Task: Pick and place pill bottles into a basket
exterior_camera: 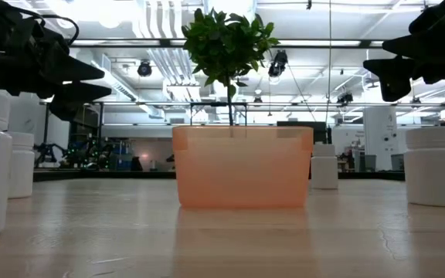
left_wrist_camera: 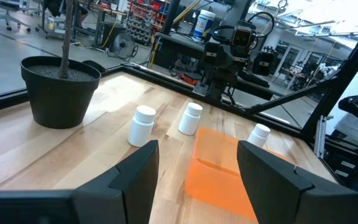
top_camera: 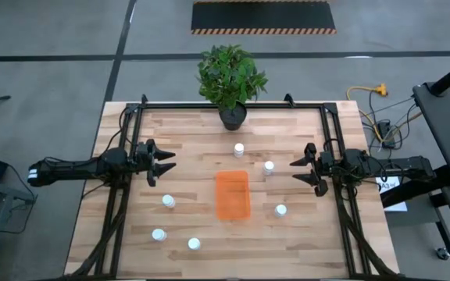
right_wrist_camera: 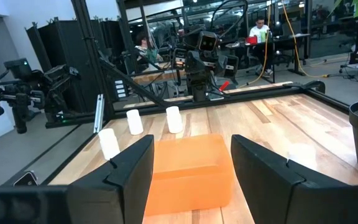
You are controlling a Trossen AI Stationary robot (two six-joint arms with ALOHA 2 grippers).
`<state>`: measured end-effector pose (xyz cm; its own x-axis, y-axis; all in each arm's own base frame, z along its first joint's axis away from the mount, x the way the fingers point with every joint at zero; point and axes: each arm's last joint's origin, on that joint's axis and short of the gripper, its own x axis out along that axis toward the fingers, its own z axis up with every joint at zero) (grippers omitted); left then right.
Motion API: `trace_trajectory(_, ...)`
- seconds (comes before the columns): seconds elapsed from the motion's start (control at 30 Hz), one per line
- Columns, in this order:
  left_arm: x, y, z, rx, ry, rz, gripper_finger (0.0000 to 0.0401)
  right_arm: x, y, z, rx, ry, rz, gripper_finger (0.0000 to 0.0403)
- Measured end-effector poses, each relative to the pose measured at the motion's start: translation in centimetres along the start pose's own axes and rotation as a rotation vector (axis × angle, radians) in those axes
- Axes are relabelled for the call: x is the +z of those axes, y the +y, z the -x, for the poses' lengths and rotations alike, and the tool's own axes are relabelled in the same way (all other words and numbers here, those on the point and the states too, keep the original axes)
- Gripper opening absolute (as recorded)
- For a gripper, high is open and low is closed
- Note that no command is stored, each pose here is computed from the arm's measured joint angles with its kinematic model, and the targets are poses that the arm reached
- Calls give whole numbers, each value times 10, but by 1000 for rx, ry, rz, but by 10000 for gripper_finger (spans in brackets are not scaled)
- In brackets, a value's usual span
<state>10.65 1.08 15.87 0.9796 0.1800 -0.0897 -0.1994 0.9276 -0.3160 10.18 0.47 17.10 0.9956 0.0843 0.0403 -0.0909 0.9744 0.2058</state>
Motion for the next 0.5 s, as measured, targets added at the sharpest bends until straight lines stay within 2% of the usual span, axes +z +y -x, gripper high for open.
trace_trajectory(0.2,0,0,0,0,0,0,200,0,0,0,0,-2,-37,203)
trace_trajectory(0.5,0,0,0,0,0,0,200,10,2,1,32,-100,-364,203)
